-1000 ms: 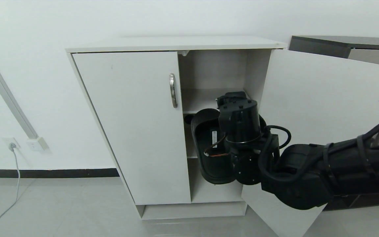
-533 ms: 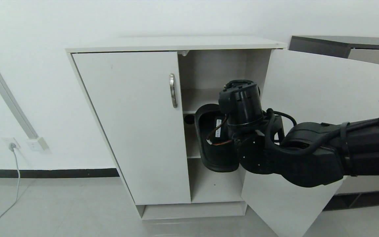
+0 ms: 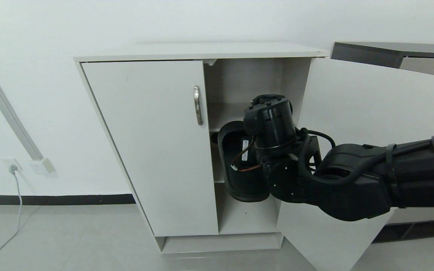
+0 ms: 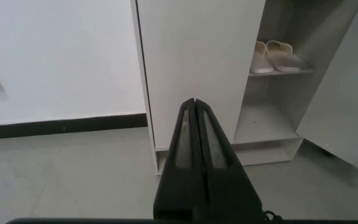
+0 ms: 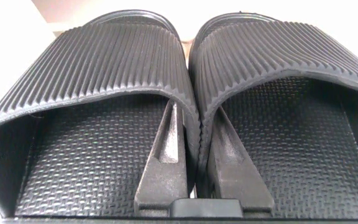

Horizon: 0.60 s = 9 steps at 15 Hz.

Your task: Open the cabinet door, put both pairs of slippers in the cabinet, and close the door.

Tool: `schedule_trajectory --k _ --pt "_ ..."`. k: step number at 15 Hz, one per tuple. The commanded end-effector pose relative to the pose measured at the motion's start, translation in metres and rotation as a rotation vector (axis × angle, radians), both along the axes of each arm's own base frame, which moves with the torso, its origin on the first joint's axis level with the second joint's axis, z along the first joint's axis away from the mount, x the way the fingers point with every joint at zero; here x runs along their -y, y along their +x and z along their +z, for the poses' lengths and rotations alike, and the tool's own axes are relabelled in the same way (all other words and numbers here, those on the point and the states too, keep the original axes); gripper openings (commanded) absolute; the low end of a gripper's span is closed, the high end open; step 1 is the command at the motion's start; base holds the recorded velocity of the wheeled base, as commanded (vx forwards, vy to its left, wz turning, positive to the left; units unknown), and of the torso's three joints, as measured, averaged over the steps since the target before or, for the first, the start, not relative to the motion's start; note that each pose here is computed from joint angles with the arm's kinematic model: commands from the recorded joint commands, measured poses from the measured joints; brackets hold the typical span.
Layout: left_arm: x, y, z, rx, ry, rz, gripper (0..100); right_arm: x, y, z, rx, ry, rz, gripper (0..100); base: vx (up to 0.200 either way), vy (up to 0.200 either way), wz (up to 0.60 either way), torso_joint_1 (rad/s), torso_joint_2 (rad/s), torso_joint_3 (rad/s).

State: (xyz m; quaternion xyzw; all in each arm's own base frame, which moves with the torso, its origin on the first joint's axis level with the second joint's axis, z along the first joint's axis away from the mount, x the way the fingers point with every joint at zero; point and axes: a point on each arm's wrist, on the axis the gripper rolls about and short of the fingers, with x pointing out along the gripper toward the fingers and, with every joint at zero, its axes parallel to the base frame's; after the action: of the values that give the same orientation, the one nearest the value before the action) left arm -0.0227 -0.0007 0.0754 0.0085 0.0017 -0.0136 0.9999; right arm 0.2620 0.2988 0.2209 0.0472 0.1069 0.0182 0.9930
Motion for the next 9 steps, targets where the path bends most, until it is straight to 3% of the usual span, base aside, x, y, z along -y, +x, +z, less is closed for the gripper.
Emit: schedule_trajectory --k 1,9 --pt "0.0000 0.0000 -0.0002 -0.001 0.000 0.000 0 -0.0015 0.0018 -0.0043 -0.006 -0.008 -0.002 0 0.200 0.000 0.00 -0.002 0.00 0.007" --pt "0.0000 -0.0001 0.0002 0.001 0.000 0.000 0 -0.0023 0.0025 -0.0080 -0.012 -0.017 -0.003 0 0.200 0.000 0.00 0.004 0.00 0.004"
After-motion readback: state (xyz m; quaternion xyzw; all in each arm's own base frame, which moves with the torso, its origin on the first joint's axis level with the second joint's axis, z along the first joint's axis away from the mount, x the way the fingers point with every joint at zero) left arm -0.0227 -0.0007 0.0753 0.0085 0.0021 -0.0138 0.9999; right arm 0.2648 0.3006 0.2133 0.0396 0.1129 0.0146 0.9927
